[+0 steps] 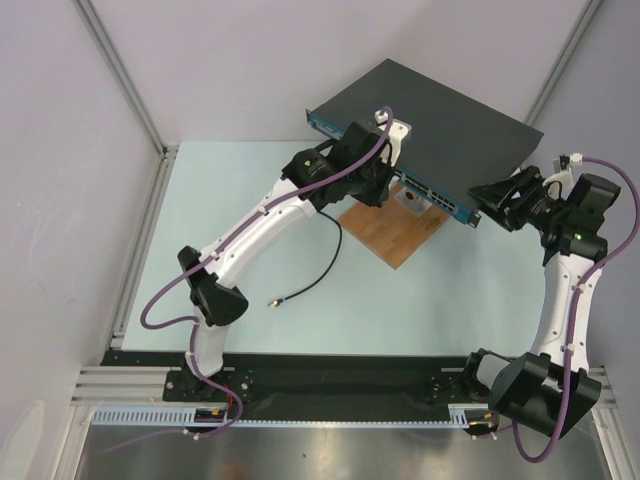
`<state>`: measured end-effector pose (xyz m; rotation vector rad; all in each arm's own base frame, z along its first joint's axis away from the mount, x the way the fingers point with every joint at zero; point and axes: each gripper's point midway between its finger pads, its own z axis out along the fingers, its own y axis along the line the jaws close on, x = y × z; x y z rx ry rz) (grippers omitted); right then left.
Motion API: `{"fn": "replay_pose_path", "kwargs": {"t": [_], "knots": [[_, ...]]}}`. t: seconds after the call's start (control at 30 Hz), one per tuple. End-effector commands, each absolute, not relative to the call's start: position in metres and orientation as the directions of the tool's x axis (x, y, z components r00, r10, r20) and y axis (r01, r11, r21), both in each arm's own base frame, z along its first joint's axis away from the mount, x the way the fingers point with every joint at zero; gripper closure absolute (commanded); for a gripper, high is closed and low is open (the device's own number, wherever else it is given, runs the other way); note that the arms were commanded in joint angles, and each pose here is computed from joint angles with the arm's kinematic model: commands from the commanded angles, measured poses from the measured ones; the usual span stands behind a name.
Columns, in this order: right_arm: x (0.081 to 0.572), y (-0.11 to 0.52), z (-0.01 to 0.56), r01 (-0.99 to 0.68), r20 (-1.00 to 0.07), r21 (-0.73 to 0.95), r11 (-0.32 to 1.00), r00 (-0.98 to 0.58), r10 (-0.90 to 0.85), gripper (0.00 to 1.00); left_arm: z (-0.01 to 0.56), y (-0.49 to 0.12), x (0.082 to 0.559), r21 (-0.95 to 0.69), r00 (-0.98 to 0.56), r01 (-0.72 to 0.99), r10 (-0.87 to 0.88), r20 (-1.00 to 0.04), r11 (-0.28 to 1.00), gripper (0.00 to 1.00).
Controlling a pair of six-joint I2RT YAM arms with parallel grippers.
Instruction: Insert the plug into the switch port
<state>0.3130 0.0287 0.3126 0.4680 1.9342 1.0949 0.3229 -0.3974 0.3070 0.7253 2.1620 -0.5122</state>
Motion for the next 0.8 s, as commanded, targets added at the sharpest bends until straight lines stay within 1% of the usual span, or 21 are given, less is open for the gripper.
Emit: {"fn": "replay_pose_path", "kwargs": {"t": [0.0,0.03,0.07,0.1,0.13,0.23,0.27,0.33,0.77], "knots": [[0.313,0.044,0.333,-0.230,-0.598,0.778,0.584,-0.554,0.579,0.70,0.328,-0.400,0.339,-0.134,-0.499,0.618,0.256,-0.828,0.775,1.00],[0.312,0.045,0.333,-0.230,-0.598,0.778,0.584,-0.554,0.579,0.73,0.328,-0.399,0.341,-0.131,-0.498,0.613,0.253,-0.829,0.779,1.00],[0.312,0.045,0.332,-0.230,-0.597,0.779,0.583,-0.556,0.578,0.79,0.326,-0.398,0.343,-0.127,-0.499,0.610,0.254,-0.828,0.783,1.00],[0.312,0.046,0.333,-0.235,-0.600,0.777,0.584,-0.555,0.576,0.82,0.327,-0.398,0.345,-0.123,-0.496,0.607,0.253,-0.831,0.785,1.00],[0.312,0.047,0.332,-0.236,-0.599,0.778,0.582,-0.558,0.575,0.87,0.327,-0.397,0.347,-0.121,-0.495,0.604,0.251,-0.832,0.787,1.00],[0.312,0.048,0.332,-0.239,-0.600,0.777,0.582,-0.559,0.572,0.96,0.329,-0.398,0.350,-0.113,-0.481,0.604,0.248,-0.841,0.789,1.00],[0.312,0.048,0.332,-0.236,-0.598,0.779,0.581,-0.559,0.574,0.98,0.330,-0.398,0.352,-0.109,-0.475,0.603,0.246,-0.845,0.790,1.00],[0.312,0.048,0.332,-0.236,-0.600,0.777,0.583,-0.558,0.573,1.00,0.333,-0.398,0.354,-0.105,-0.464,0.602,0.240,-0.853,0.791,1.00],[0.313,0.050,0.333,-0.248,-0.609,0.771,0.587,-0.556,0.566,1.00,0.333,-0.401,0.357,-0.107,-0.461,0.596,0.229,-0.857,0.796,1.00]]}}
